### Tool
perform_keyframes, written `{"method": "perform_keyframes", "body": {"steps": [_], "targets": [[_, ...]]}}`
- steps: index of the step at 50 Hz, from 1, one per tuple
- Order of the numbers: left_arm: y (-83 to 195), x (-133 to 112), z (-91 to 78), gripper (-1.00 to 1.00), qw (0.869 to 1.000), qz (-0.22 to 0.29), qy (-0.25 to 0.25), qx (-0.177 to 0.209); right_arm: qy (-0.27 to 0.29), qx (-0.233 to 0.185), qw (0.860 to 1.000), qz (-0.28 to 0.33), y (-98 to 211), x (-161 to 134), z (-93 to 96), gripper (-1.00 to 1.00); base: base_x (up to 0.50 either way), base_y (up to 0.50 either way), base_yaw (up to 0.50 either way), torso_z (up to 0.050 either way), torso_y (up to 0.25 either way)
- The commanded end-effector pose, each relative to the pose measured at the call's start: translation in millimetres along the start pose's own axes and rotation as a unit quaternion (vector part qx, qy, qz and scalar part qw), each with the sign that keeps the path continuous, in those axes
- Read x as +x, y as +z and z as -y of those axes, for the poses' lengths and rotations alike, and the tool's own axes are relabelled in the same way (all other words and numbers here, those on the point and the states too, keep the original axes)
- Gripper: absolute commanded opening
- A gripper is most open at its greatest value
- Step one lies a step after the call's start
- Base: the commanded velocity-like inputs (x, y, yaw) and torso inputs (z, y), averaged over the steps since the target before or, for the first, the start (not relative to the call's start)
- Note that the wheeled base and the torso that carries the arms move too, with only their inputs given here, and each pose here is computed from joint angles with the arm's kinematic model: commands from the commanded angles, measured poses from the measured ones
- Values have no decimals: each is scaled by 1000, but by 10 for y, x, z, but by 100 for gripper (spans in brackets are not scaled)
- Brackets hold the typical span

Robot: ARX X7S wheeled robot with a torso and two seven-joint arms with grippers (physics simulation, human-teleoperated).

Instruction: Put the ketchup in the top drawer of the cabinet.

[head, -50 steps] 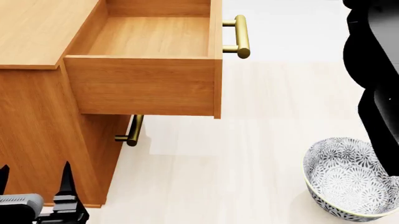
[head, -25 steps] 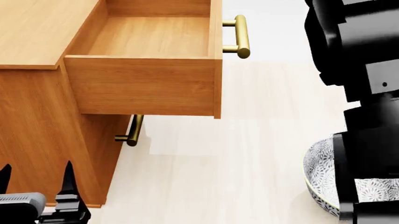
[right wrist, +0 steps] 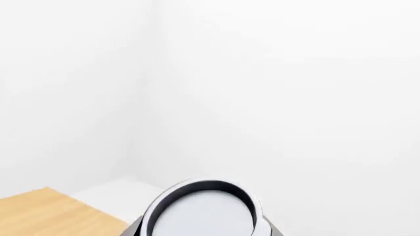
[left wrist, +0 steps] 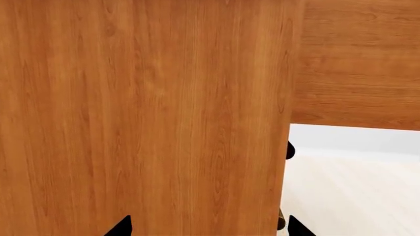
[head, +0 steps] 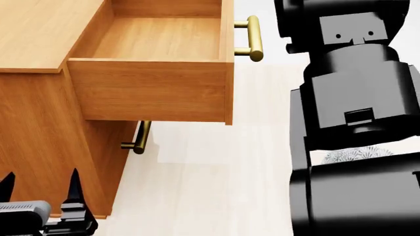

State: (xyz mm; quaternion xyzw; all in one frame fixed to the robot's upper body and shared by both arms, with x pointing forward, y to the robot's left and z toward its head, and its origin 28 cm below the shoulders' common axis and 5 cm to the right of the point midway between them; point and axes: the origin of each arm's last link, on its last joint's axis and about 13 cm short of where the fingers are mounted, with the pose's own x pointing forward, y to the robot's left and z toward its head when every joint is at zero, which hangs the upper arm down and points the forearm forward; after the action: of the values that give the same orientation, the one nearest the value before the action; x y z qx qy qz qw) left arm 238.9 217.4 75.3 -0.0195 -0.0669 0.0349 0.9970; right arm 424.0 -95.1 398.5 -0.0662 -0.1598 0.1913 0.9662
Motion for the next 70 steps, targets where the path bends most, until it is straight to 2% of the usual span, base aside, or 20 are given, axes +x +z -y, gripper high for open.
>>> {"method": "perform_keyframes", "body": {"steps": [1, 3, 6, 13, 23, 34, 53, 62, 70], "targets": [[-10, 26, 3, 100, 1000, -2, 0, 1, 83, -15, 996, -26, -16, 44, -111, -100, 0, 0, 0, 0, 0], [-17, 33, 2, 100, 1000, -3, 0, 0, 102, -11, 994, -23, -11, 49, -125, -100, 0, 0, 0, 0, 0], [-12, 32, 9, 100, 1000, -4, 0, 0, 120, -30, 992, -38, -34, 52, -141, -100, 0, 0, 0, 0, 0], [-24, 40, 0, 100, 1000, -5, 1, 2, 173, -26, 984, -45, -58, 62, -180, -100, 0, 0, 0, 0, 0], [-47, 52, -1, 100, 1000, -8, 2, 2, 200, -18, 978, -60, -71, 66, -218, -100, 0, 0, 0, 0, 1], [-50, 54, 8, 100, 1000, -9, 3, 3, 137, 16, 989, -55, -130, 80, -298, -100, 0, 0, 0, 0, 0], [-61, 57, -5, 100, 1000, -8, 6, 2, 145, 22, 987, -70, -340, 90, -433, -100, 0, 0, 0, 0, 1], [-58, 67, 0, 100, 1000, -7, 5, 3, 144, 19, 986, -78, -346, 87, -435, -100, 0, 0, 0, 0, 0], [-68, 59, -2, 100, 1000, -8, 6, 3, 144, 21, 985, -89, -477, 69, -437, -100, 0, 0, 0, 0, 0]]}}
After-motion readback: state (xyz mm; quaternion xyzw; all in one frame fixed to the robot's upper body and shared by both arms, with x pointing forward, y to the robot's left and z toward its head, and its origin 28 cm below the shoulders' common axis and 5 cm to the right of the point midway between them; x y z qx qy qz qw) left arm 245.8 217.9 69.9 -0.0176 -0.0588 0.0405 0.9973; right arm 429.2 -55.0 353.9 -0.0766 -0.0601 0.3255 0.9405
